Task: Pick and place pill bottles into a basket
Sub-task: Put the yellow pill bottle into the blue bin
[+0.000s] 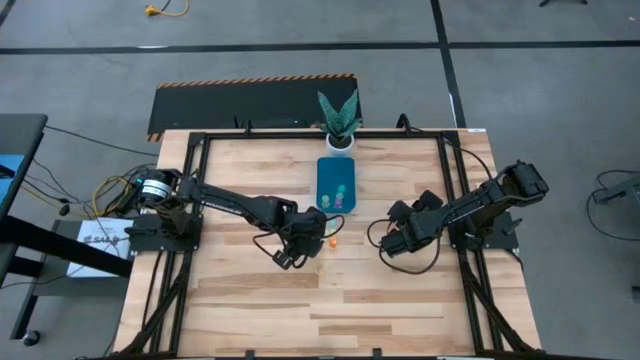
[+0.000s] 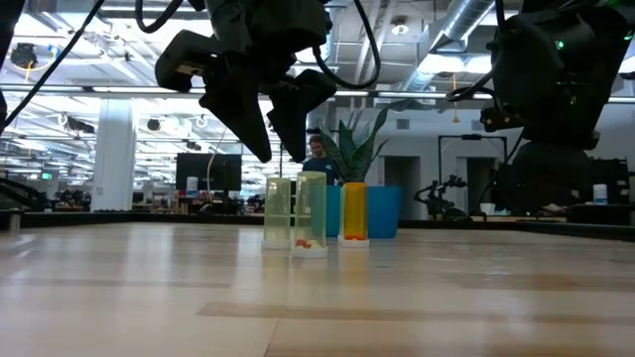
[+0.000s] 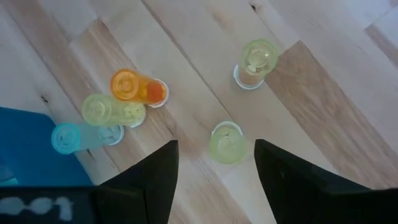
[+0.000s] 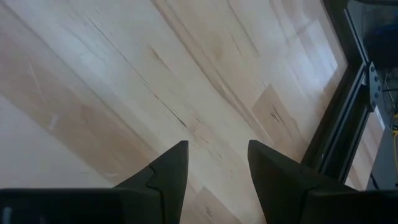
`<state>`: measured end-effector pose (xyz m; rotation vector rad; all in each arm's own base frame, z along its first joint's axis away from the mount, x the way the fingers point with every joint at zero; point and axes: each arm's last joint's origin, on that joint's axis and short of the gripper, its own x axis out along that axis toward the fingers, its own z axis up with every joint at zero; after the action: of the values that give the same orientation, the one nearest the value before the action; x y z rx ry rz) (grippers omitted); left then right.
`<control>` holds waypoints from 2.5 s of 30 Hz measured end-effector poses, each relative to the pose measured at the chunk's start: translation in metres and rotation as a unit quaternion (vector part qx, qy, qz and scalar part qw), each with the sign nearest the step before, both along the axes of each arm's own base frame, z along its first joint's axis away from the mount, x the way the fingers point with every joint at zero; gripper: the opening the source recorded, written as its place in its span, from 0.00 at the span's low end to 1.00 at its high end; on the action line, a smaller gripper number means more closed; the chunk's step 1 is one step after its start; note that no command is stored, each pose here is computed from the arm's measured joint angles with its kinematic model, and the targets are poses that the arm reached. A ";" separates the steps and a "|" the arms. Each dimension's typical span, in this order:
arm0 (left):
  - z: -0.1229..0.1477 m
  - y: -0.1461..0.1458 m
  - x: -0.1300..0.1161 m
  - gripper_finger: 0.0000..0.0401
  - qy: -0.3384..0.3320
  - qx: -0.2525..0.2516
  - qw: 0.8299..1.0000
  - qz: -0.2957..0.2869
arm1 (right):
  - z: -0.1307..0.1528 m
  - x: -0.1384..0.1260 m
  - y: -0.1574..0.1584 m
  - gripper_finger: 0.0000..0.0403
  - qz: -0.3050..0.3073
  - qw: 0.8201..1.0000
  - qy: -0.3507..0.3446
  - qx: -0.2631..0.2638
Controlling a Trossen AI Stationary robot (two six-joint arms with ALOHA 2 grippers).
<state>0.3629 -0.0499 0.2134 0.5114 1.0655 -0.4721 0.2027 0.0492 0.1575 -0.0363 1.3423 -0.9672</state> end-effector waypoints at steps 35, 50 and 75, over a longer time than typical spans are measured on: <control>-0.018 -0.015 0.026 0.50 0.072 0.030 0.996 -0.039 | 0.000 0.002 0.000 0.39 0.001 1.000 -0.009 0.003; -0.032 -0.005 0.027 0.50 0.102 0.001 0.993 -0.055 | -0.001 0.002 0.001 0.39 0.001 1.000 -0.011 0.004; -0.049 0.006 0.032 0.50 0.124 -0.035 0.989 -0.078 | -0.001 0.003 0.001 0.39 0.001 1.000 -0.014 0.005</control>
<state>0.3946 -0.0435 0.1648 0.4834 1.2468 -0.7226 0.2053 0.0500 0.1565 -0.0154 1.3212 -0.9562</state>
